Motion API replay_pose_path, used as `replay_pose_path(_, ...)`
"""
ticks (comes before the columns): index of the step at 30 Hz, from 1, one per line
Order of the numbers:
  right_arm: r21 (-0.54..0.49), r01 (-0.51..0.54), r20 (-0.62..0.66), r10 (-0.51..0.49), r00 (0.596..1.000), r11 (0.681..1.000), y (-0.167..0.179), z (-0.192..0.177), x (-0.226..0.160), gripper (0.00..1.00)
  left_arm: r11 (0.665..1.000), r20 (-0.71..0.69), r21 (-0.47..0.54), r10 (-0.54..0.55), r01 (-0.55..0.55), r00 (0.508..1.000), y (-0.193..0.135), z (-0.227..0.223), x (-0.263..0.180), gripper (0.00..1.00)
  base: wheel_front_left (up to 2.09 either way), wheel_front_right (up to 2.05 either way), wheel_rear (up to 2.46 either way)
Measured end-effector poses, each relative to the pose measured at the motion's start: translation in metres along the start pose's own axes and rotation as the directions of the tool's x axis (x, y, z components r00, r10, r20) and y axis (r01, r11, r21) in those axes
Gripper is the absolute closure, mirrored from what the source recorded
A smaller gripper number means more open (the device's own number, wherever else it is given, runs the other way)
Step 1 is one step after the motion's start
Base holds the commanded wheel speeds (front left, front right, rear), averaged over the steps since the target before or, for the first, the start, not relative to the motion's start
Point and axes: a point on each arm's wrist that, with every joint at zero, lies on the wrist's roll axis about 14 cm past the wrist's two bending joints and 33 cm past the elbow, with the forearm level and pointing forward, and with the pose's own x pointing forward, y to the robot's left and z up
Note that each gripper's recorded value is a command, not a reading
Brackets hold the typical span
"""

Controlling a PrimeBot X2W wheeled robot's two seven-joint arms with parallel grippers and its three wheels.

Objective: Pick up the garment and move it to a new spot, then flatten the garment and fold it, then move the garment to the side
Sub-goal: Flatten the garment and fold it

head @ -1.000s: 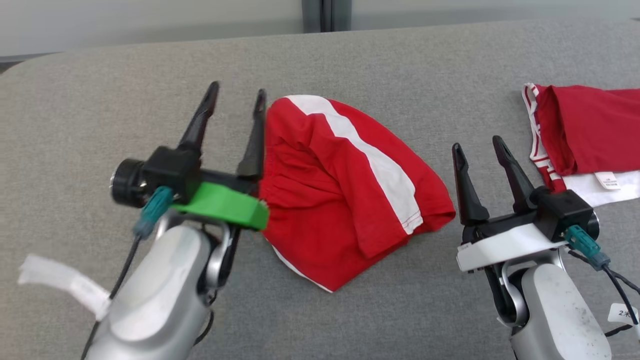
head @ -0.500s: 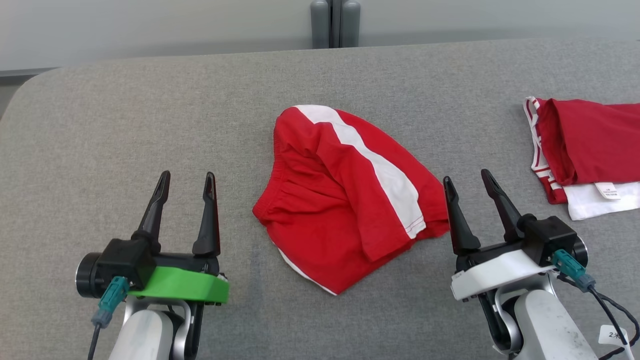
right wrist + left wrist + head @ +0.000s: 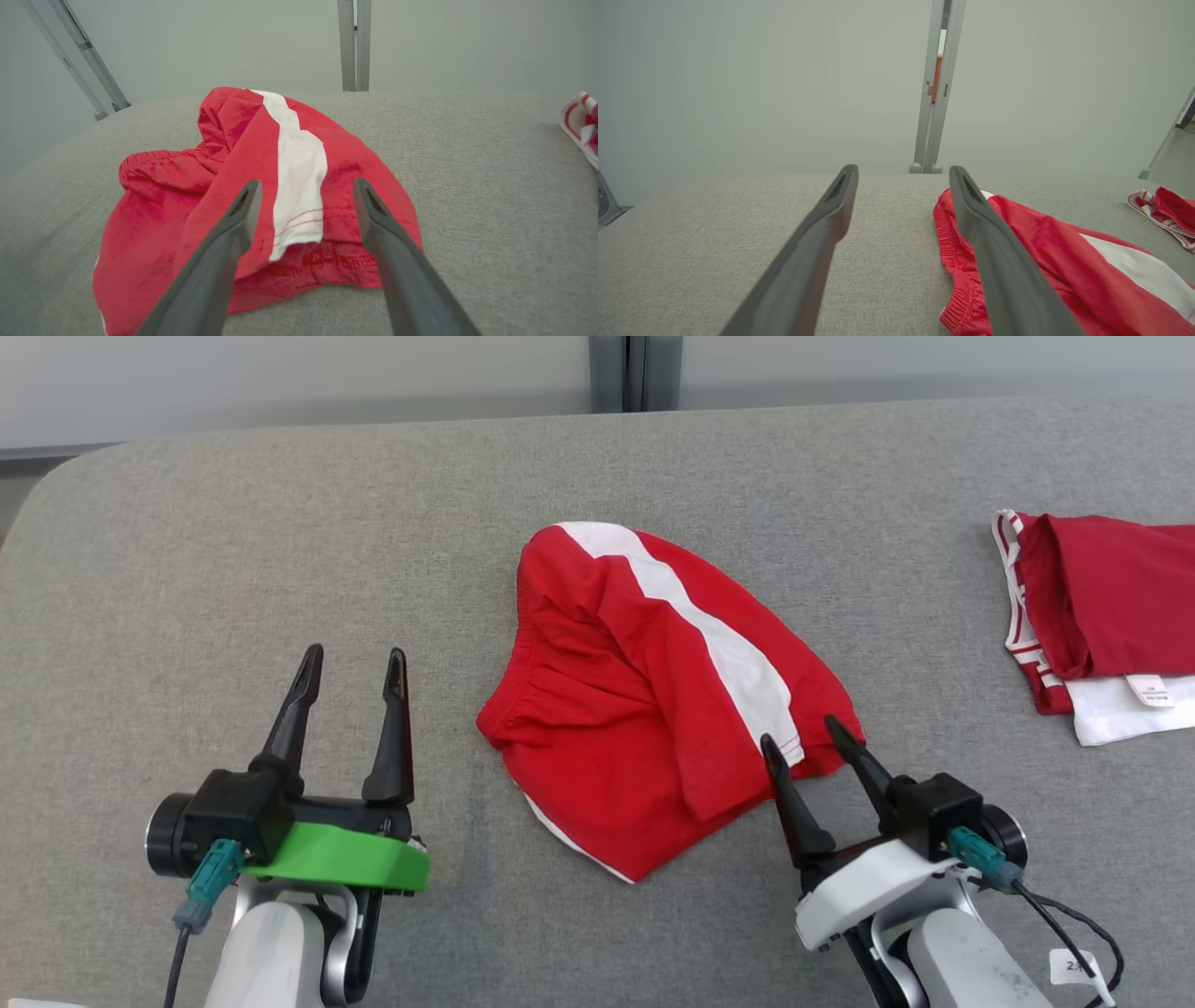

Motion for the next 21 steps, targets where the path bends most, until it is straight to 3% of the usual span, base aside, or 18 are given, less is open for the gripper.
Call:
replay_pose_path(13,-0.014,-0.024,-0.094,0.022,0.995,1.0,0.0,-0.027,0.023,0.0,1.0,-0.036,-0.013,0.024,-0.024,0.999,0.009,-0.011,-0.007,0.0,0.0,0.0,0.0)
replay_pose_path(14,-0.013,-0.023,-0.103,0.022,0.994,1.0,0.0,-0.029,0.025,0.36,1.0,-0.038,-0.013,0.025,-0.026,0.999,0.009,-0.012,-0.008,0.0,0.0,0.0,0.0)
replay_pose_path(15,-0.012,-0.024,-0.109,0.023,0.994,1.0,0.0,-0.031,0.027,1.0,0.999,-0.039,-0.016,0.027,-0.028,0.999,0.01,-0.012,-0.008,0.0,0.0,0.0,0.0)
replay_pose_path(21,-0.035,-0.045,-0.101,0.041,0.994,0.998,0.001,-0.025,0.039,1.0,0.999,-0.039,-0.02,0.039,-0.04,0.998,0.011,-0.011,-0.012,0.0,0.0,0.0,0.0)
